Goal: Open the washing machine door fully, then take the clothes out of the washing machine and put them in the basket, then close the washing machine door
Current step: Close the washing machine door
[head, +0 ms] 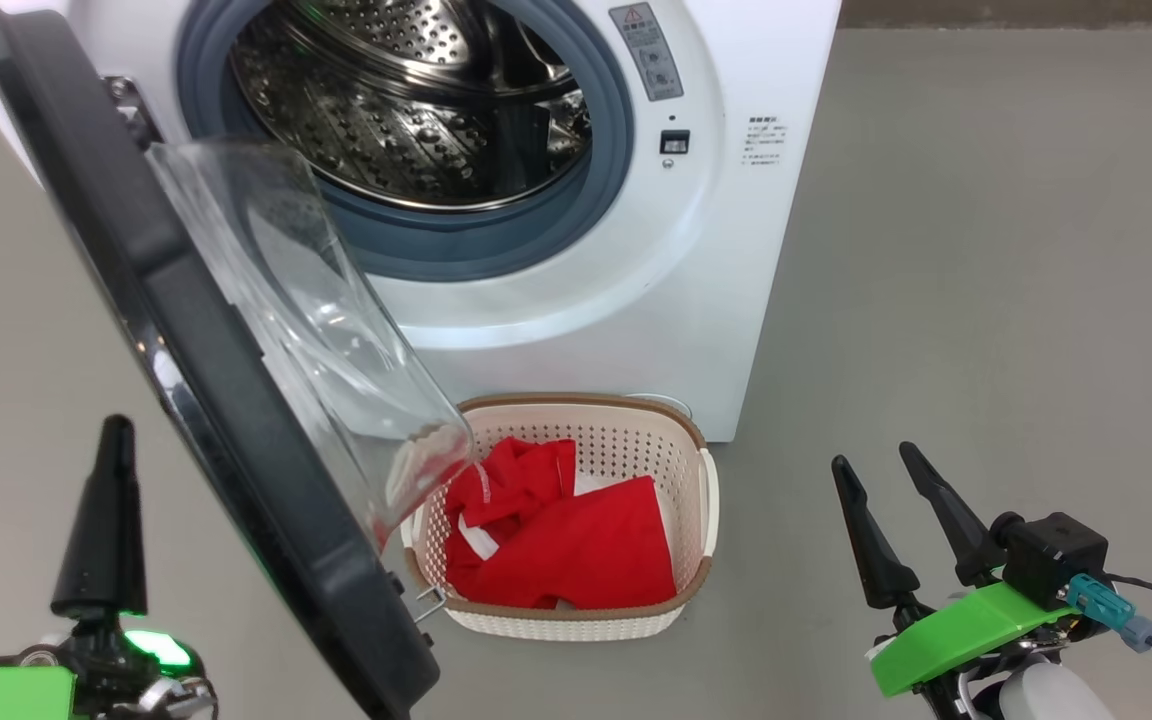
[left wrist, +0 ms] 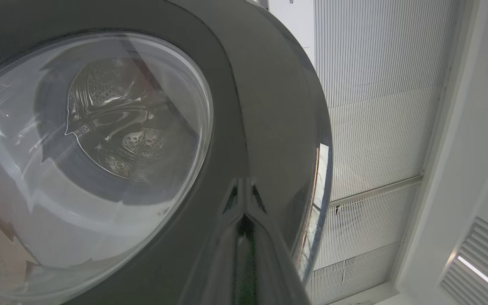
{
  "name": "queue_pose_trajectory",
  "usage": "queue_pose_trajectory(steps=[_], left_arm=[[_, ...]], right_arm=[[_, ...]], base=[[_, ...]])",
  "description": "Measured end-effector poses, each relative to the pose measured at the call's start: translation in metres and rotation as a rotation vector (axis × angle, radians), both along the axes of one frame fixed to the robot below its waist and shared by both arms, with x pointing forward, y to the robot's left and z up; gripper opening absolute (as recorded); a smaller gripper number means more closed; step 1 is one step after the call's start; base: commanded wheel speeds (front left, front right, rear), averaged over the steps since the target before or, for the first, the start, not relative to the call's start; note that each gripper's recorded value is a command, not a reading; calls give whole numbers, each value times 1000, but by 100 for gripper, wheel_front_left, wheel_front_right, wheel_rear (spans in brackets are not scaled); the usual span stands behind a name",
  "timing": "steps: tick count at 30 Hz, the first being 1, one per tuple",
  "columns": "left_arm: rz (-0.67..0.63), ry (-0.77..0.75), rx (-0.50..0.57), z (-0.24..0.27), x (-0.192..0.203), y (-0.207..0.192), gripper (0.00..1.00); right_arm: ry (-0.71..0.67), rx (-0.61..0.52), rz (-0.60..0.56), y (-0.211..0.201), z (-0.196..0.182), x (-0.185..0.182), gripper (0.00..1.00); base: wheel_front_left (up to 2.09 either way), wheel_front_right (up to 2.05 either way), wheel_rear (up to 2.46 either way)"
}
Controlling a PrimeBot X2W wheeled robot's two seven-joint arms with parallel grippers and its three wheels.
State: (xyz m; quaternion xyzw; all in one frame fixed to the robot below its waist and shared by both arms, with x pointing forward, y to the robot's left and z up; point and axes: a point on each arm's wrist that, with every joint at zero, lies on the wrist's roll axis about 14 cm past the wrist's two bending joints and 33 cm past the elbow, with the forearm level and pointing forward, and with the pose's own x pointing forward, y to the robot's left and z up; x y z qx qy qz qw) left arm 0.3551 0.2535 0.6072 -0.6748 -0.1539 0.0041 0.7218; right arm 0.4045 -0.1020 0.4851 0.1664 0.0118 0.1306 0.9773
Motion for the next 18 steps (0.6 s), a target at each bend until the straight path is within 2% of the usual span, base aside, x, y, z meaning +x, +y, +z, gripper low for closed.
queue_pose_trajectory(steps=[18], left_arm=[[-216,43,4,-4,26,-52,0]], right_arm=[[29,0,-63,-22,-10,0,100]], base=[[0,0,0]])
